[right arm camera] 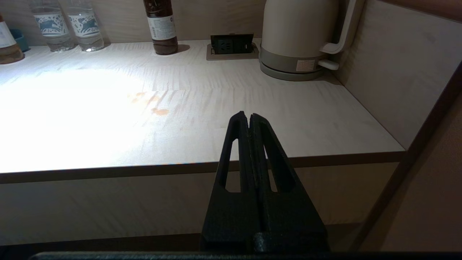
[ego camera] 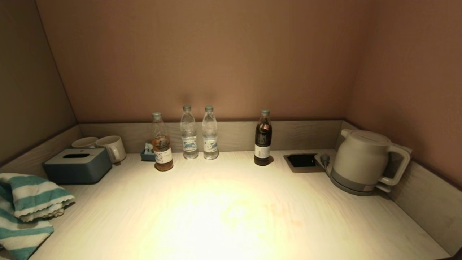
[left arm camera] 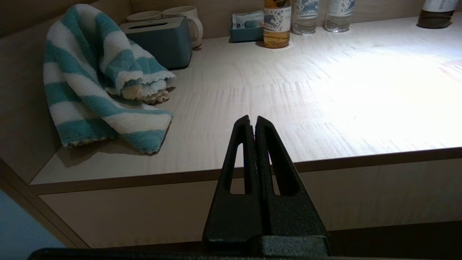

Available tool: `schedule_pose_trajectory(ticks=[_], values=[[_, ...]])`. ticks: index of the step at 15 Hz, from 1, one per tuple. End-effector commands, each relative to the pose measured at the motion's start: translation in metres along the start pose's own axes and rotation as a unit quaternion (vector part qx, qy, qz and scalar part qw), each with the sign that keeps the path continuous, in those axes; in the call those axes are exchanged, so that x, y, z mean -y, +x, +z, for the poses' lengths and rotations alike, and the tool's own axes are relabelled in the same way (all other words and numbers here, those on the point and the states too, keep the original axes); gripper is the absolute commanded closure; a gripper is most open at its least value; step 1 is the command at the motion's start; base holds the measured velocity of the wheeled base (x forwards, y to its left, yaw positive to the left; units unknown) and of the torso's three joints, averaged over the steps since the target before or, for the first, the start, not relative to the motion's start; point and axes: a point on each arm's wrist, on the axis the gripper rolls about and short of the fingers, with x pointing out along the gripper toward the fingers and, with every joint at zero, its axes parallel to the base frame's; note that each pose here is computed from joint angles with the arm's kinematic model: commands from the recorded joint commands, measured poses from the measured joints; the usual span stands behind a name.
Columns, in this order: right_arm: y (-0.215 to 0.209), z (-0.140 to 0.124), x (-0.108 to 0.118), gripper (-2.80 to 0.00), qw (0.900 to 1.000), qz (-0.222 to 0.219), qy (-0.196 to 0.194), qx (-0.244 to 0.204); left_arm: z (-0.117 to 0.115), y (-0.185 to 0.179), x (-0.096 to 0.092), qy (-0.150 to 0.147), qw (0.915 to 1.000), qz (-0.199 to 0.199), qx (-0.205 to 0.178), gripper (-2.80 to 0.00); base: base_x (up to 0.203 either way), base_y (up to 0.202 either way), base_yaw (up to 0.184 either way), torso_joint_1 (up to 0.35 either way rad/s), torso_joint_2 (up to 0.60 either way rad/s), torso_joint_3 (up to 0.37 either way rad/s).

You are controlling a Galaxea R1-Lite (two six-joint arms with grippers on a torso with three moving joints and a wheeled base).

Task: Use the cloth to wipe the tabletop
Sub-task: Pick up the tablecloth

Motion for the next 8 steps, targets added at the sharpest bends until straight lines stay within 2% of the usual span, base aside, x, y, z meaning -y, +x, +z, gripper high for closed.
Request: schedule_pose_trajectory(ticks=[1, 8], values=[[0.0, 0.0, 0.0, 0.0, 1.0, 0.0, 0.0, 0.0, 0.0, 0.0, 0.0, 0.002, 1.0, 0.0, 0.0, 0.0, 0.0, 0.0, 0.0, 0.0, 0.0, 0.0], [0.0, 0.0, 0.0, 0.0, 1.0, 0.0, 0.0, 0.0, 0.0, 0.0, 0.0, 0.009, 1.0, 0.001, 0.0, 0.0, 0.0, 0.0, 0.0, 0.0, 0.0, 0.0]])
